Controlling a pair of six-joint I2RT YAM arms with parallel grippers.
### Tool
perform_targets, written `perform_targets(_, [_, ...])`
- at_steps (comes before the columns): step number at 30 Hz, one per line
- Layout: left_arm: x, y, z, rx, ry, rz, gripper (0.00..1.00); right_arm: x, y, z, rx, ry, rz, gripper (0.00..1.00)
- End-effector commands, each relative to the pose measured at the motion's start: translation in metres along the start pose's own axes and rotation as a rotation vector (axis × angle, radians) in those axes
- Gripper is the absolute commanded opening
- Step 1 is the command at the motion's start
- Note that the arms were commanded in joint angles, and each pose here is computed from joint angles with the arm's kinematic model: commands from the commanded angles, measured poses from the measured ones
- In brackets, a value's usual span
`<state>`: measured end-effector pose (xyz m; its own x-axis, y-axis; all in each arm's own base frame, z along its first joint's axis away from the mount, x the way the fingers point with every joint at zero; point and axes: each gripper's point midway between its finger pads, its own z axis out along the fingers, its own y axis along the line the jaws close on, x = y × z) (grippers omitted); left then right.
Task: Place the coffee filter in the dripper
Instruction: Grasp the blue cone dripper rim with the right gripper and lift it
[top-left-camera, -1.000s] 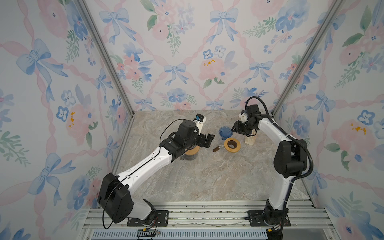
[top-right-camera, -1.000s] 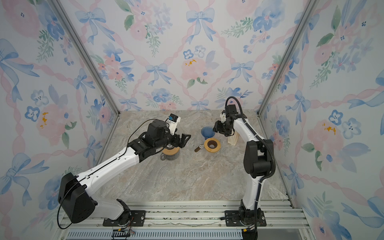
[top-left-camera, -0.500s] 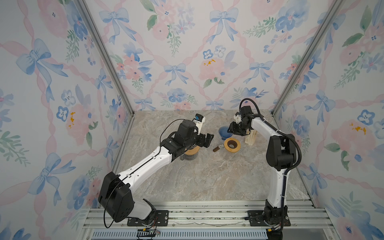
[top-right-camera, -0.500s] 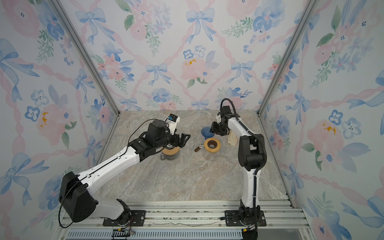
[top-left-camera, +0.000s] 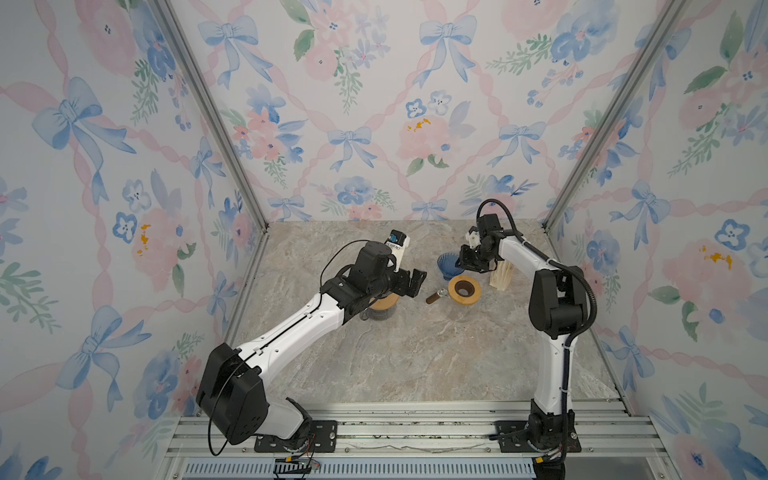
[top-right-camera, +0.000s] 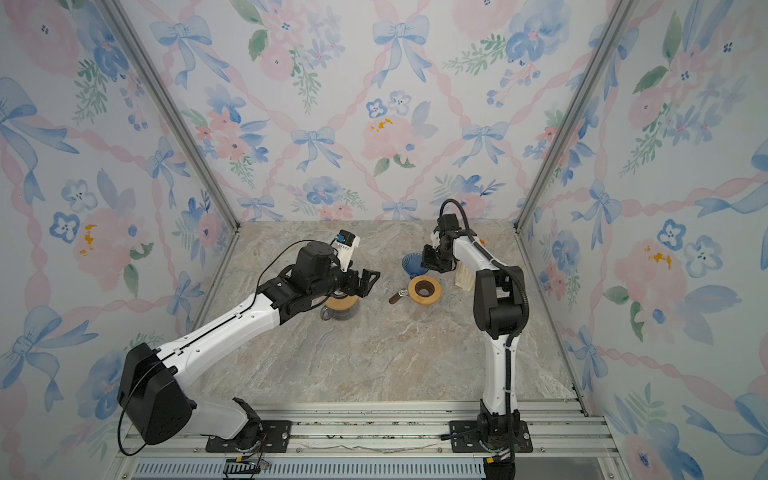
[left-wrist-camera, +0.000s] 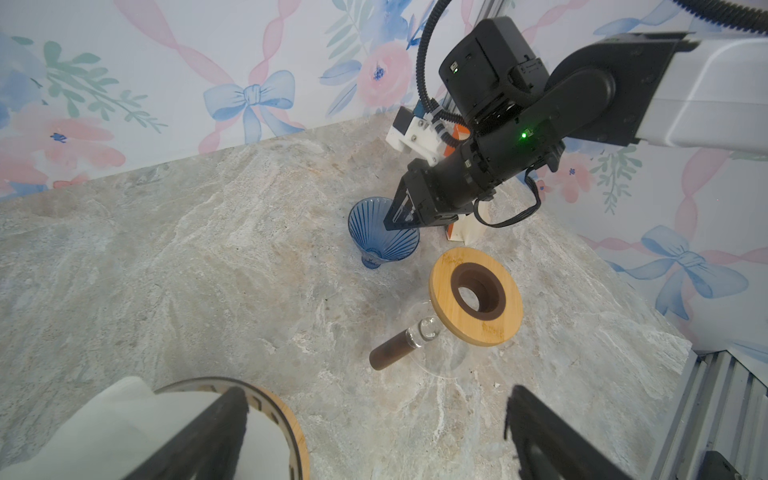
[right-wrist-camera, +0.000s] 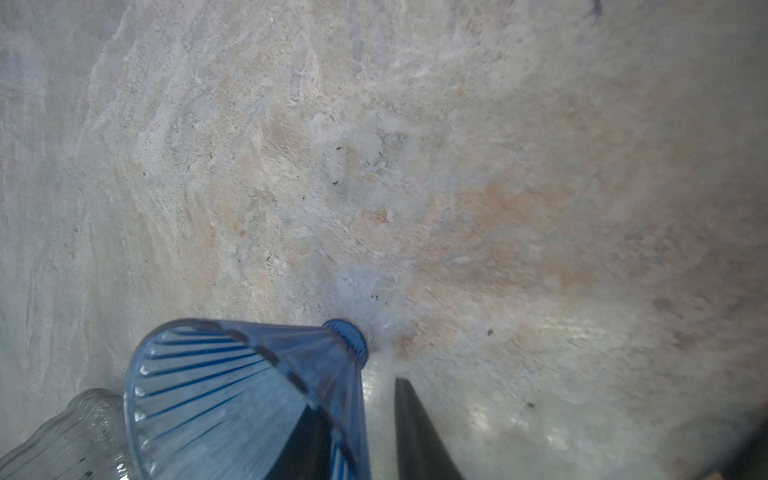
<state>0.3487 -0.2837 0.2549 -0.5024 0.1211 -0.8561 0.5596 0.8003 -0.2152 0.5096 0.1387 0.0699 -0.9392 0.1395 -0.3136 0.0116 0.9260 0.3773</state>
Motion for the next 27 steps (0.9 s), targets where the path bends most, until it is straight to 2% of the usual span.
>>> perform_targets(1, [0.005, 0.004, -0.003, -0.011, 0.007, -0.027, 0.98, -0.007, 0.006, 0.003, -0.010, -0.019, -0.001, 0.23])
perform_targets(4, [0.005, 0.005, -0.005, -0.015, 0.006, -0.025, 0.98, -0.008, 0.008, 0.000, -0.012, -0.033, 0.002, 0.17])
perform_targets(8, [0.005, 0.005, -0.006, -0.015, 0.003, -0.025, 0.98, -0.010, 0.011, -0.005, -0.018, -0.050, 0.004, 0.14])
perform_targets(27, [0.001, 0.005, -0.015, -0.016, -0.016, -0.020, 0.98, -0.021, 0.034, -0.059, -0.083, -0.143, -0.010, 0.05])
